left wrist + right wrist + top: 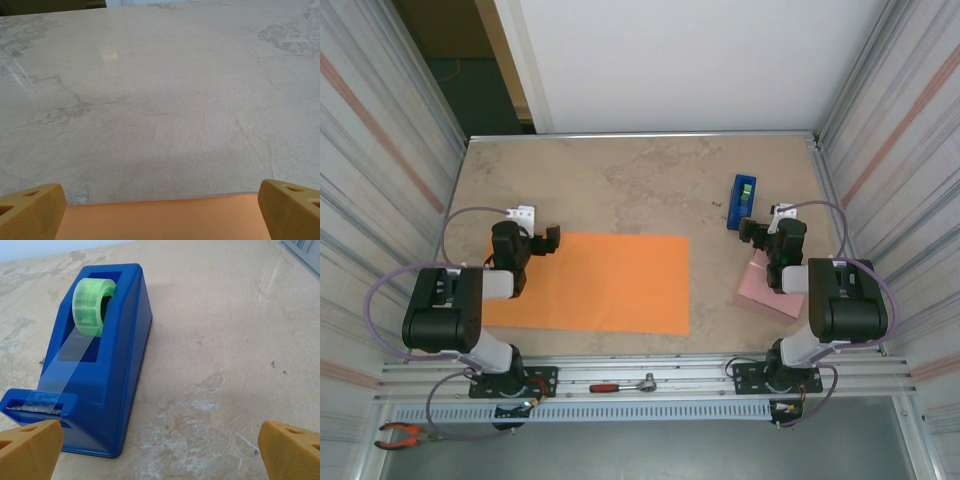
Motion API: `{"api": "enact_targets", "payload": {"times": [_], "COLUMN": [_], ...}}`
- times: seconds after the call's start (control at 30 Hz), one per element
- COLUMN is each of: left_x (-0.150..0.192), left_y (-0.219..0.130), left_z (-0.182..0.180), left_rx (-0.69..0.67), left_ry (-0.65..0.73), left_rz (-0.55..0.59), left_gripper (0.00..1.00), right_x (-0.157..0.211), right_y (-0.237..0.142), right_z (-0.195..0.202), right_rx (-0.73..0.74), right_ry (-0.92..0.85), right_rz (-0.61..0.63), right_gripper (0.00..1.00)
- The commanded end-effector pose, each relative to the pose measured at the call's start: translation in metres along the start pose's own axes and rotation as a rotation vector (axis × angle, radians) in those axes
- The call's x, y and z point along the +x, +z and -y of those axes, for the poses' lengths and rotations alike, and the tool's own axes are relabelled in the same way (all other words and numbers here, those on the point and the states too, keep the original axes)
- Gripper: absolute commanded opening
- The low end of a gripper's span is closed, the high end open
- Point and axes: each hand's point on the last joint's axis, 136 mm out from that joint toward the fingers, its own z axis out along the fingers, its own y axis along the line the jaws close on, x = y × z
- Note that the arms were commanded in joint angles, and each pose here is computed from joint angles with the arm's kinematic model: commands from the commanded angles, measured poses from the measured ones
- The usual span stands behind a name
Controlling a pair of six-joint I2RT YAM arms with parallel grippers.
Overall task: Wrap the gift box in paper
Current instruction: Rotate the wrapping paper at the center of the table.
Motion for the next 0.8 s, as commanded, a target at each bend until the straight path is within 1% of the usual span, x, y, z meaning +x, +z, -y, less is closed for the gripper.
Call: {"api": "enact_targets", "payload": {"times": [0.0, 0.03, 0.1, 0.17, 0.23, 0.27, 0.3, 0.4, 0.43, 0.47, 0.6, 0.67, 0.77], "left_x": [-0.016, -0.02, -0.03, -0.041, -0.045, -0.047, -0.048, -0.053, -0.055, -0.055, -0.044, -0.03, -0.006], "left_y": [-0.002, -0.003, -0.006, -0.012, -0.018, -0.021, -0.025, -0.034, -0.038, -0.042, -0.063, -0.072, -0.08], "left_z": [-0.003, -0.001, 0.006, 0.003, 0.012, 0.025, 0.033, 0.069, 0.08, 0.096, 0.157, 0.191, 0.227], "left_rx": [-0.01, -0.01, -0.006, -0.097, -0.097, -0.078, -0.086, -0.044, -0.035, 0.012, 0.165, 0.242, 0.303], "left_ry": [0.003, 0.017, 0.053, 0.065, 0.042, 0.062, 0.087, 0.089, 0.06, 0.025, -0.073, -0.097, -0.108], "left_rz": [0.052, 0.048, -0.007, -0.069, -0.116, -0.143, -0.176, -0.242, -0.268, -0.298, -0.423, -0.462, -0.522], "left_gripper": [0.99, 0.99, 0.99, 0.99, 0.99, 0.99, 0.99, 0.99, 0.99, 0.99, 0.99, 0.99, 0.99], "right_x": [-0.012, -0.017, -0.035, -0.062, -0.08, -0.086, -0.089, -0.077, -0.067, -0.058, -0.032, -0.015, 0.001], "right_y": [-0.003, -0.008, -0.019, -0.038, -0.058, -0.068, -0.074, -0.095, -0.101, -0.104, -0.118, -0.127, -0.143], "right_z": [0.001, 0.005, 0.009, 0.014, 0.021, 0.023, 0.024, 0.041, 0.043, 0.043, 0.025, 0.018, 0.014], "right_rx": [0.002, 0.024, 0.058, 0.106, 0.149, 0.153, 0.16, 0.26, 0.269, 0.26, 0.159, 0.141, 0.14], "right_ry": [-0.008, 0.0, 0.015, 0.049, 0.147, 0.202, 0.235, 0.422, 0.489, 0.529, 0.584, 0.605, 0.62], "right_rz": [0.033, 0.025, 0.01, 0.038, 0.043, 0.034, 0.022, -0.048, -0.092, -0.132, -0.259, -0.33, -0.395], "right_gripper": [0.98, 0.98, 0.98, 0.98, 0.98, 0.98, 0.98, 0.98, 0.98, 0.98, 0.98, 0.98, 0.98]}}
